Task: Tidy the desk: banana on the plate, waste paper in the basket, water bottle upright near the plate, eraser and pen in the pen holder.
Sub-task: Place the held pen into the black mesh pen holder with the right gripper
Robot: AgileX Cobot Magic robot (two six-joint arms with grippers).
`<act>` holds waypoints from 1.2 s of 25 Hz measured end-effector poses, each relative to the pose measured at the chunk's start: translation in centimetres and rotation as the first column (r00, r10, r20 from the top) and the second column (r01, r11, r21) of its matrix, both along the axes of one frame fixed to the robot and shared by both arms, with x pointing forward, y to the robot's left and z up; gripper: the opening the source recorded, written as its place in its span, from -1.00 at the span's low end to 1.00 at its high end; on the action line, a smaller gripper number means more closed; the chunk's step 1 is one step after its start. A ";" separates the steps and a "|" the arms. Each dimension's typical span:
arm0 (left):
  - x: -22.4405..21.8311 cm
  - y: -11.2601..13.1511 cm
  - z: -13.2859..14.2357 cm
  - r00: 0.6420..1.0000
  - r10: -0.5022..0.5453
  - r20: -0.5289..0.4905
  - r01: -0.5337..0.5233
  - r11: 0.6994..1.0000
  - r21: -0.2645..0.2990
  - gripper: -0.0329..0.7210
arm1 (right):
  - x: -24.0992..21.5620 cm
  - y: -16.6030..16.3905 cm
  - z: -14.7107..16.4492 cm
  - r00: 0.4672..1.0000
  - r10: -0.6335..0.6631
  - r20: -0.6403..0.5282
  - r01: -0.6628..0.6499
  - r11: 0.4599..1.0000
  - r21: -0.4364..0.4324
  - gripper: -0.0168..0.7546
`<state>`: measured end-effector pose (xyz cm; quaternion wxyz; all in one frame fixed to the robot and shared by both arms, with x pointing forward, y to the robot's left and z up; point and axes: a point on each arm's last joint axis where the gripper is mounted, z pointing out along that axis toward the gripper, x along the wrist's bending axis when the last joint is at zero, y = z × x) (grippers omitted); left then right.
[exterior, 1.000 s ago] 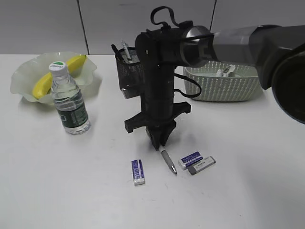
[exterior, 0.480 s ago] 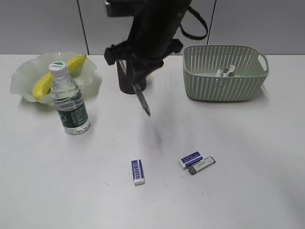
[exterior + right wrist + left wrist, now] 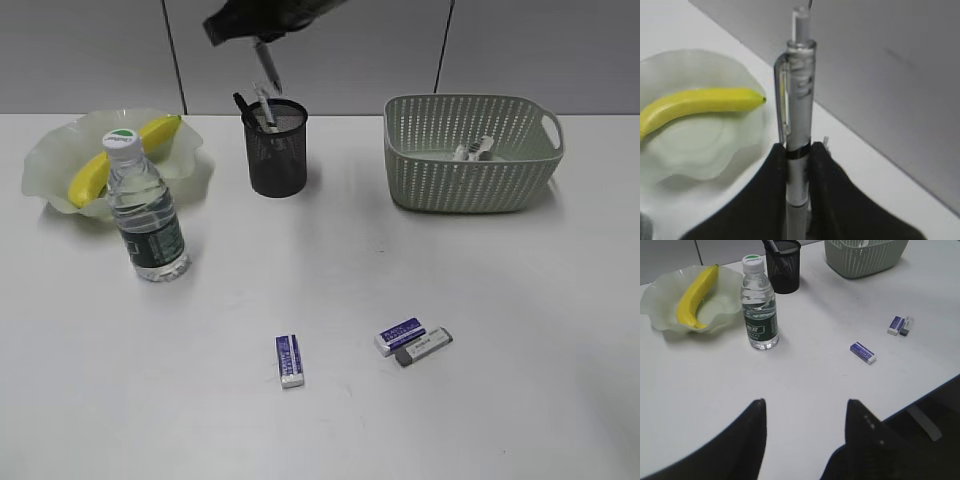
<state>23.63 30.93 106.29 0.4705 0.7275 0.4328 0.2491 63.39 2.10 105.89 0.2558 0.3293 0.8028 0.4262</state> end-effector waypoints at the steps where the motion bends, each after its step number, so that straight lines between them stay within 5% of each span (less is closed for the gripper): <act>1: 0.0 0.0 0.0 1.000 0.000 0.000 0.000 1.000 0.000 0.10 | 0.3 0.2 -0.2 0.999 0.010 0.048 -0.010 1.000 0.000 -0.67; 8: 0.0 0.0 0.0 1.000 0.000 0.000 0.000 1.000 0.000 0.10 | 2.9 0.6 -3.6 0.985 0.025 0.170 -0.031 0.999 0.028 -0.67; 22: 0.0 0.0 0.0 1.000 0.000 0.000 0.000 1.000 0.000 0.10 | 5.8 -1.1 -9.8 0.995 -0.052 0.080 0.047 0.997 0.059 -0.66; 30: 0.0 0.0 0.0 1.000 0.000 0.000 0.000 1.000 0.000 0.10 | 5.8 -1.1 -9.7 0.995 -0.052 0.083 0.047 0.997 0.063 0.09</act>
